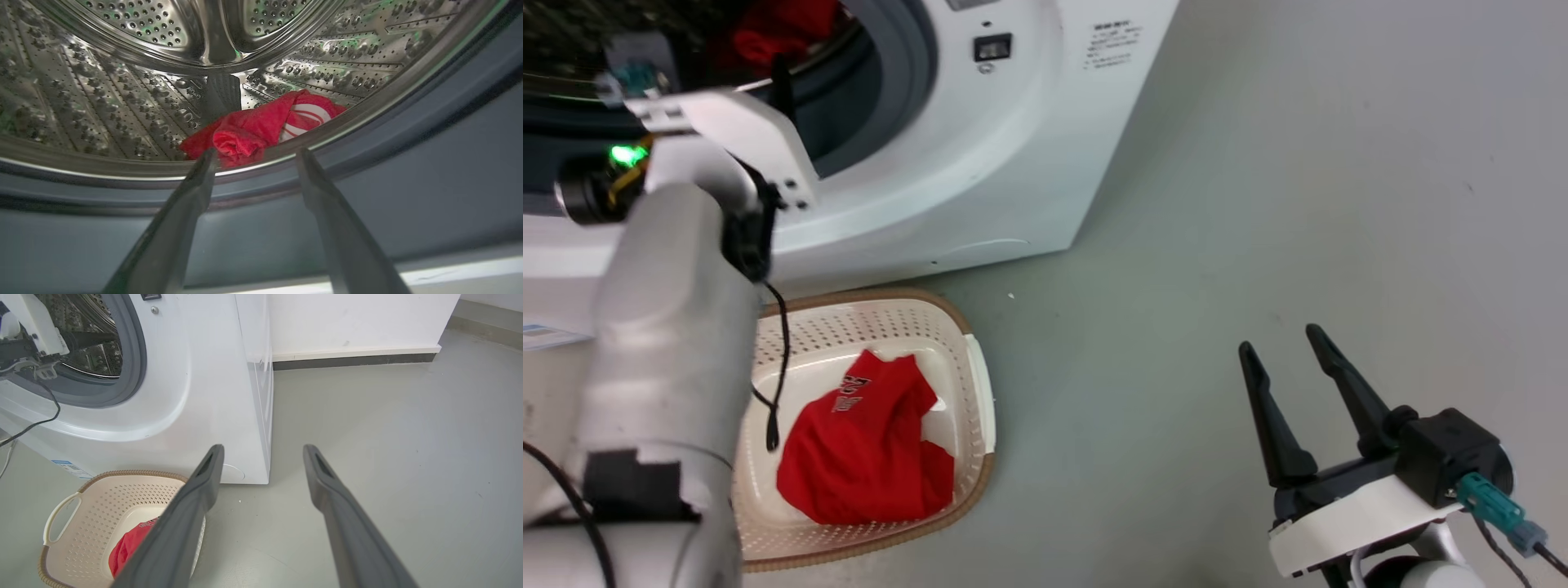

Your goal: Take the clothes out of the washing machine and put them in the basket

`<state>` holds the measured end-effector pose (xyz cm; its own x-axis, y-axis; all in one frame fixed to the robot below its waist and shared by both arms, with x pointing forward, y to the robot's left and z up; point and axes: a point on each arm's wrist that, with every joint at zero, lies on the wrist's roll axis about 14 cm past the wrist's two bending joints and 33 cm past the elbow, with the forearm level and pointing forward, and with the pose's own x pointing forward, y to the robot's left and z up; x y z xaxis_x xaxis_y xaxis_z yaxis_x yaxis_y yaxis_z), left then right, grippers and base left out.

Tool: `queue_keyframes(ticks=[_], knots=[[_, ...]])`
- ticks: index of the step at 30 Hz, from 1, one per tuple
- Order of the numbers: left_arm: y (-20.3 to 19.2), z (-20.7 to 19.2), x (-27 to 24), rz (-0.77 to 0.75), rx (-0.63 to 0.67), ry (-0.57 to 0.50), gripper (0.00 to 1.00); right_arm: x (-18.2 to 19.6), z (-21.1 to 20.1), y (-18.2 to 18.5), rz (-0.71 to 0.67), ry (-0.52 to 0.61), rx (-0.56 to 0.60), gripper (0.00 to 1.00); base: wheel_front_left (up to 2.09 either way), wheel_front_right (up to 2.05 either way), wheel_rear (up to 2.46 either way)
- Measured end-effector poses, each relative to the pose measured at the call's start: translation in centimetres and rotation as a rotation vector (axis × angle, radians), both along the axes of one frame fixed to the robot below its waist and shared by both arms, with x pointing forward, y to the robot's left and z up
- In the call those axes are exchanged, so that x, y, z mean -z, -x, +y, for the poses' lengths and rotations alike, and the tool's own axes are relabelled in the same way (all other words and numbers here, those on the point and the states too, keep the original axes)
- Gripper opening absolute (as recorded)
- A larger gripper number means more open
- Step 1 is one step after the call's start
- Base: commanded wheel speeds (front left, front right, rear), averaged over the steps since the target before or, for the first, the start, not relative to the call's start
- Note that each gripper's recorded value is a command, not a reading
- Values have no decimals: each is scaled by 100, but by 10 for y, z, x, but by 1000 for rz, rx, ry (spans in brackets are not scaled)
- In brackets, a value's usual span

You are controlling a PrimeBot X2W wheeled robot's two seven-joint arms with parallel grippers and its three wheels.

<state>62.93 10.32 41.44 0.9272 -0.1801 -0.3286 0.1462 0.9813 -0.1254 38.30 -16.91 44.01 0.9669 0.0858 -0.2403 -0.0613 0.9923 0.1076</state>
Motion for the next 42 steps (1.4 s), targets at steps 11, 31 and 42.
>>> queue_keyframes(ticks=[11, 31, 42], knots=[[-65, 8, 24, 142, -18, -41, 100, 29, -13, 6, 78, -10, 57, 100, 0, 0, 0], [-109, -4, 119, 474, -45, -37, 100, 81, -30, 26, 243, -12, 143, 100, 0, 0, 0], [-134, -4, 78, 190, -54, -74, 0, 81, -28, 20, 228, -31, 136, 100, 0, 0, 0]])
